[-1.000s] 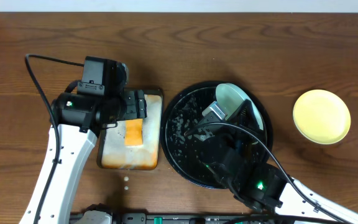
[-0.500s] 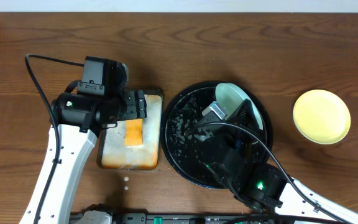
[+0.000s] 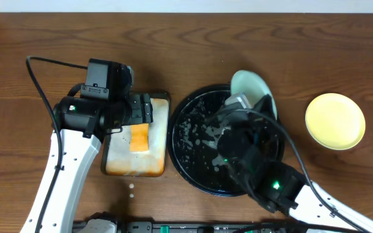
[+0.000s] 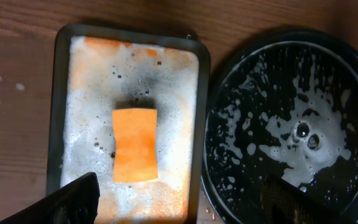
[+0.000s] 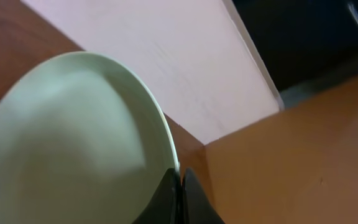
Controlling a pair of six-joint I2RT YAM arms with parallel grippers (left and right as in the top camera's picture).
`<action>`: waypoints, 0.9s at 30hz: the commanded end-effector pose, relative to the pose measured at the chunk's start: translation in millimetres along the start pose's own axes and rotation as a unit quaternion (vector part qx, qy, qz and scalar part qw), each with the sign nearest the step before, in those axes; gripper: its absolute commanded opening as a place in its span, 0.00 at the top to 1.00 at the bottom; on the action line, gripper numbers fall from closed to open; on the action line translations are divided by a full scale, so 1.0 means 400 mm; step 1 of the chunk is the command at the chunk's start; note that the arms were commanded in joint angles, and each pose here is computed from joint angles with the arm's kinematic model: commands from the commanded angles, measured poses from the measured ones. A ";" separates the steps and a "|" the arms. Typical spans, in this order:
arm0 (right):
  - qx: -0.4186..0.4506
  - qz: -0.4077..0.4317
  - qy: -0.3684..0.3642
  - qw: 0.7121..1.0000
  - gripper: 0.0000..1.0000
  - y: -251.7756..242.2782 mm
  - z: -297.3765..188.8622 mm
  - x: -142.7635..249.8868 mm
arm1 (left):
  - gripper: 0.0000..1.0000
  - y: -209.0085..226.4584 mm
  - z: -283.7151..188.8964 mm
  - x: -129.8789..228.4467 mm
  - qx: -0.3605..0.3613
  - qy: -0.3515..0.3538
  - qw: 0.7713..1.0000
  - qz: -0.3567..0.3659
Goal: Clean dirty plates on tray and stack at the side
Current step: 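Lift the blue plate and carry it right toward the yellow plate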
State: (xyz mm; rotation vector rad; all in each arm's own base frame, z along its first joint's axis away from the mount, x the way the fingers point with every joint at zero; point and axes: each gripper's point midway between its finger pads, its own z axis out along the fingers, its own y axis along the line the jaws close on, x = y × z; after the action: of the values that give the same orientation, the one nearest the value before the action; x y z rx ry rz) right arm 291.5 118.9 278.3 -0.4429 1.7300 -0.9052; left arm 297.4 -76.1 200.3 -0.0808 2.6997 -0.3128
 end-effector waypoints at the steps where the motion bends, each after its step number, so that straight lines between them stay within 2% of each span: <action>1: 0.026 0.049 0.018 0.998 0.99 -0.056 0.026 0.014 | 0.16 -0.002 -0.001 0.001 0.002 0.001 1.000 0.007; 7: 0.094 0.068 0.090 0.989 0.99 -0.150 0.111 0.107 | 0.16 -0.002 -0.001 0.001 0.002 0.001 1.000 0.007; 14: 0.155 0.142 0.178 0.961 0.99 -0.269 0.216 0.275 | 0.16 -0.002 -0.001 0.001 0.002 0.001 1.000 0.007; 20: 0.147 0.231 0.231 0.934 0.99 -0.303 0.271 0.416 | 0.16 -0.002 -0.001 0.001 0.002 0.001 1.000 0.007; 27: 0.116 0.319 0.314 0.887 0.99 -0.277 0.306 0.587 | 0.16 -0.002 -0.001 0.001 0.002 0.001 1.000 0.007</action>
State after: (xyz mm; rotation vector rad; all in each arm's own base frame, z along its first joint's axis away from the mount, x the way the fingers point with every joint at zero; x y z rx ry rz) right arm 299.7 -151.0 213.1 0.5061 2.0870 -0.9611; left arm 297.5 -76.1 200.4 -0.0808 2.6993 -0.3128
